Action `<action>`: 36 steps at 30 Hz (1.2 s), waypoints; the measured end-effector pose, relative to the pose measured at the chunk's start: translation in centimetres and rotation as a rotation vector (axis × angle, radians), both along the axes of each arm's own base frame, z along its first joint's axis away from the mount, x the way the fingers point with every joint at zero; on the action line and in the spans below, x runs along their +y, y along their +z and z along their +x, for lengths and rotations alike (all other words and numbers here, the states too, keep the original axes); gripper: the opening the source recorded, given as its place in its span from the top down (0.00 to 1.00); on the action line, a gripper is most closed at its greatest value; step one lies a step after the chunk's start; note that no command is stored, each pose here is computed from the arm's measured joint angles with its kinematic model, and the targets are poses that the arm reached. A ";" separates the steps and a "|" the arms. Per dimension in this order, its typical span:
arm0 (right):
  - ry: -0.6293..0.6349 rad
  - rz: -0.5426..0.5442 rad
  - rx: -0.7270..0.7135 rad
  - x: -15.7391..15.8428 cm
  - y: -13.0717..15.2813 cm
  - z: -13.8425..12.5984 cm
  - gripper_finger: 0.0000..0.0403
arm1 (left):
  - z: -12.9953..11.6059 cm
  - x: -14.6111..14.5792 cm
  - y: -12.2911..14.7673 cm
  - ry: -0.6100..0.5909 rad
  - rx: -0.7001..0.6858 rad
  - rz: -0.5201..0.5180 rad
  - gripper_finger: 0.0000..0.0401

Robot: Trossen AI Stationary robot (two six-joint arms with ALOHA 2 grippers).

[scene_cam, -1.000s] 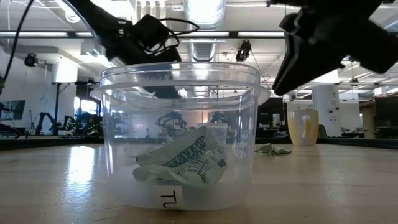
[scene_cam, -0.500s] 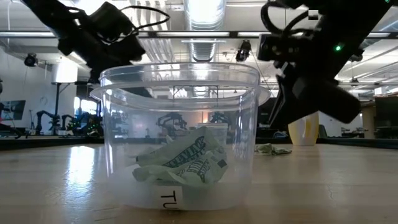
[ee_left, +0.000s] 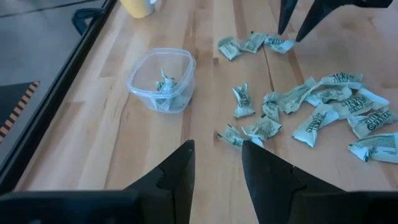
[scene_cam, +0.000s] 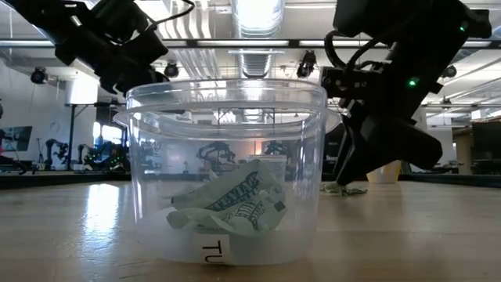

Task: Pick and place items into bin
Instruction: Put the stevia packet into the bottom transparent bin

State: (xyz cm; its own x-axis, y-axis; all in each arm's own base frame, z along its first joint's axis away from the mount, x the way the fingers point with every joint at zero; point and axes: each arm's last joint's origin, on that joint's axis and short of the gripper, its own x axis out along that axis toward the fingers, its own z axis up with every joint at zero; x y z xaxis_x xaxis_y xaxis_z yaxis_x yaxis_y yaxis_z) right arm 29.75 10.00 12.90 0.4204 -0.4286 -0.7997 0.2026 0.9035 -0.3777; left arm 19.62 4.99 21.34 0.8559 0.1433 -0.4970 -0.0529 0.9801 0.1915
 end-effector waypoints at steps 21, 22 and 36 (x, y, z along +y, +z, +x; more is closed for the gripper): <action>-0.024 0.040 0.015 -1.2 -0.7 -0.1 0.59 | 0.2 0.1 -0.3 0.006 0.014 0.000 0.71; -0.020 0.038 0.017 -1.2 -0.7 -0.1 0.60 | 0.2 0.1 -0.3 0.007 0.014 0.000 0.71; 0.039 -0.003 0.046 -1.3 -0.7 0.0 0.91 | 0.1 0.1 -0.5 0.007 0.019 -0.002 0.71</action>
State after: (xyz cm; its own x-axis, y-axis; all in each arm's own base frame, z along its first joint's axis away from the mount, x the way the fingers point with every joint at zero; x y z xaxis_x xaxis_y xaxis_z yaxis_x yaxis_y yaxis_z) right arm 29.73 8.68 12.24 0.3994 -0.4152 -0.8173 0.1494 0.9091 -0.3888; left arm 19.71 5.05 20.87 0.8450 0.1487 -0.5137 -0.0563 0.9800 0.1910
